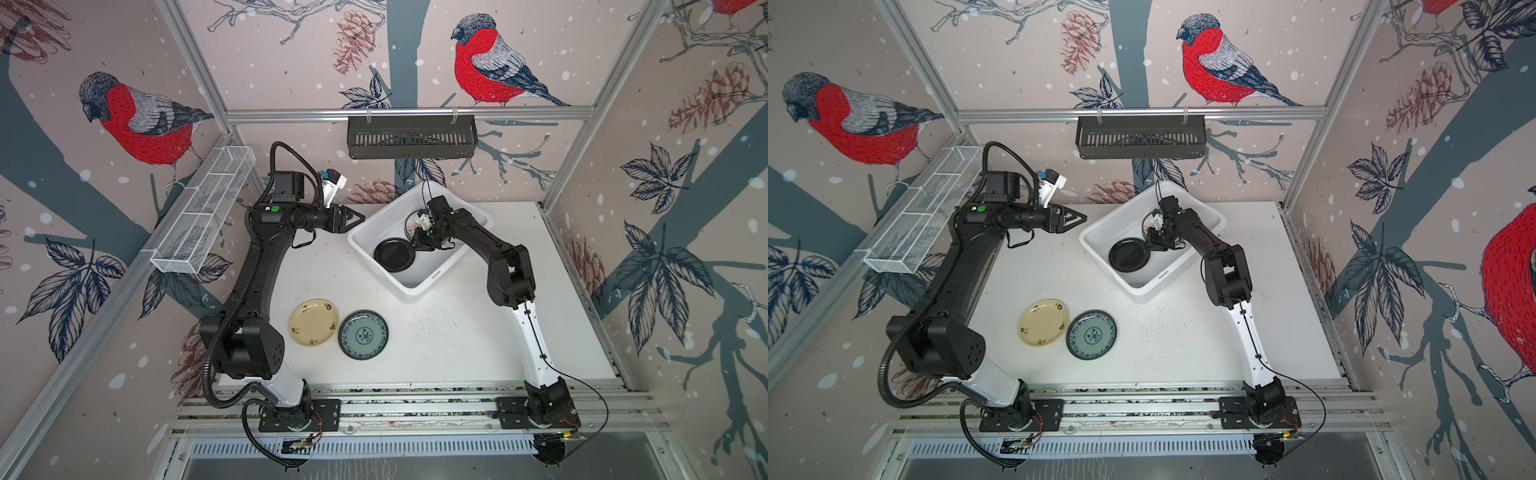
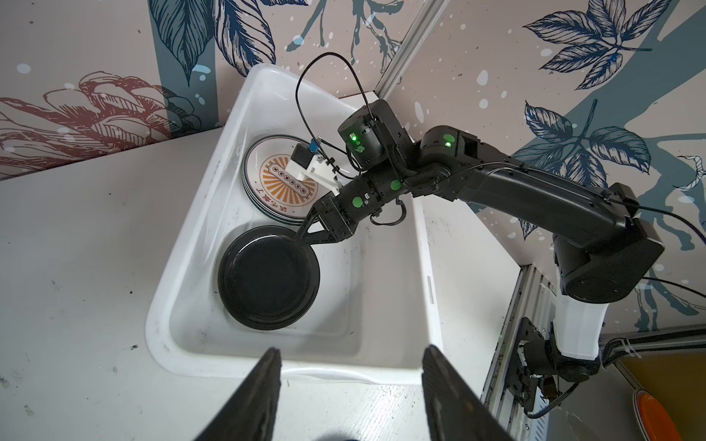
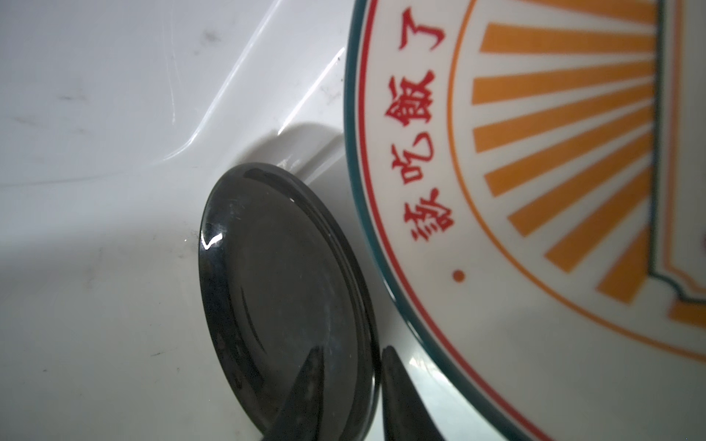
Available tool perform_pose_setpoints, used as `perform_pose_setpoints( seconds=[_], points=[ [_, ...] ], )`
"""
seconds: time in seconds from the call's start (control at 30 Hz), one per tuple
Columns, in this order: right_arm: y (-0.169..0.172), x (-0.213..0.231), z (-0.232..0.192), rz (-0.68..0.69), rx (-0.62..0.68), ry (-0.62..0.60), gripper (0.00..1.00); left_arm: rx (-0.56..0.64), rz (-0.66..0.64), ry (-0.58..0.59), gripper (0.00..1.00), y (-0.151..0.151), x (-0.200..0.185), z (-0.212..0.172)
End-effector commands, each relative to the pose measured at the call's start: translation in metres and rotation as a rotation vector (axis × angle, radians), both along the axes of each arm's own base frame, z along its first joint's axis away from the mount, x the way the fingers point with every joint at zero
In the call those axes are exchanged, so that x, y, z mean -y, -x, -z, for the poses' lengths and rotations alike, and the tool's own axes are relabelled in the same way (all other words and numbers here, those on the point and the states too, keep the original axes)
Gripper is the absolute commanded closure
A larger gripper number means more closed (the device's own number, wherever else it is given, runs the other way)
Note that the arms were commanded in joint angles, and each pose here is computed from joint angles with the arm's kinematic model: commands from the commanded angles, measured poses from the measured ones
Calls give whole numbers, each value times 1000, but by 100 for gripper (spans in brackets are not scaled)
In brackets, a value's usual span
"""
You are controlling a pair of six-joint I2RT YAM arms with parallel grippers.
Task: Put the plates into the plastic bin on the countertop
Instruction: 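Set the black plate flat on the bin floor beside the stack with the right gripper, then raise the open right gripper while the left gripper reaches toward the cream plate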
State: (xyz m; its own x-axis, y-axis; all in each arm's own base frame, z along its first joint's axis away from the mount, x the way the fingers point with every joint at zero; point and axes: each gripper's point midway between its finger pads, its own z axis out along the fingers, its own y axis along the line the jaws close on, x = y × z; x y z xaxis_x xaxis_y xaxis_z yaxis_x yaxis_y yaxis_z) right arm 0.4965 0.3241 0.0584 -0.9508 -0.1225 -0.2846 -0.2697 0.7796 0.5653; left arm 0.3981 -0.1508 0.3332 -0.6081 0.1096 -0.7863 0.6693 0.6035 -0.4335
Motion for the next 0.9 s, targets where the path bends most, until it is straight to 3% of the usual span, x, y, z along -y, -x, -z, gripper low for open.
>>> perform_pose_setpoints(
  seconds=[0.0,0.47,0.87],
  points=[
    [0,2,-3,-7,9,11,72,15,23,8,41,3,3,-5],
    [-6,4,-18,7,47,14,70,31,25,4,41,3,3,-10],
    [-21,13,-115,70,261,-33,71,78,2,-82,35,10,-6,-12]
  ],
)
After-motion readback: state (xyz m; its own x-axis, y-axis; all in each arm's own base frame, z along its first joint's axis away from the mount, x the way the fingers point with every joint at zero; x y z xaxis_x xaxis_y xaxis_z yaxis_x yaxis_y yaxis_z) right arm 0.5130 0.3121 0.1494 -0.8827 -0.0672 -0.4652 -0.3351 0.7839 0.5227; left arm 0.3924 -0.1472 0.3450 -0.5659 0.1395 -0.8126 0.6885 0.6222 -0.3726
